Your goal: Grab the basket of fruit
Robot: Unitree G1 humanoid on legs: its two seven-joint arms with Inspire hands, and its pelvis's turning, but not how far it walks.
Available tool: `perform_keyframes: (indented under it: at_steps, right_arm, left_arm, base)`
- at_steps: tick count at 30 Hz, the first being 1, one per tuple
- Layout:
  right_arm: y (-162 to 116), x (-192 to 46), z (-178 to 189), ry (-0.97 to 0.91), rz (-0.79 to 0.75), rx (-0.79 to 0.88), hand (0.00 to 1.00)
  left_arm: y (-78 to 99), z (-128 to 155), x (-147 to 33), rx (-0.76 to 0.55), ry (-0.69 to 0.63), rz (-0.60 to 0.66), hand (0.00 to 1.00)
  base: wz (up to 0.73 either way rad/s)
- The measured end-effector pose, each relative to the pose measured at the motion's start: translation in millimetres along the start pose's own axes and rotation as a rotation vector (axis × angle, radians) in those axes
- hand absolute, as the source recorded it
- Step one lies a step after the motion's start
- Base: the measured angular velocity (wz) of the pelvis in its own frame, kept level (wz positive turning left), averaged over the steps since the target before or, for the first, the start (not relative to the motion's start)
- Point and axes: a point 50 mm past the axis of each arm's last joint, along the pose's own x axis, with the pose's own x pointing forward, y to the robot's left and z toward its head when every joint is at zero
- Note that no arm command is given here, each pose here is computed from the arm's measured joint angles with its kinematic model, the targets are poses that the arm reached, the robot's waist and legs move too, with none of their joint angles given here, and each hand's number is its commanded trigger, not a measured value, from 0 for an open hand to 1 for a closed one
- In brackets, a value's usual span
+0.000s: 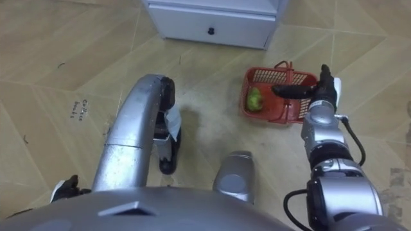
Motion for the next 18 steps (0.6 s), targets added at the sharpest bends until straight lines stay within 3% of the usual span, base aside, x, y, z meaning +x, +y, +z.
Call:
perform_keyframes:
  at_steps: [18]
  right_arm:
    - [-26.4,-0.8,-39.5,0.205,0.005,-0.022,0.0]
  left_arm:
    - [-3.7,-4.9,-0.9,0.051,0.019,-0.06,0.0]
  base:
    - [0.01]
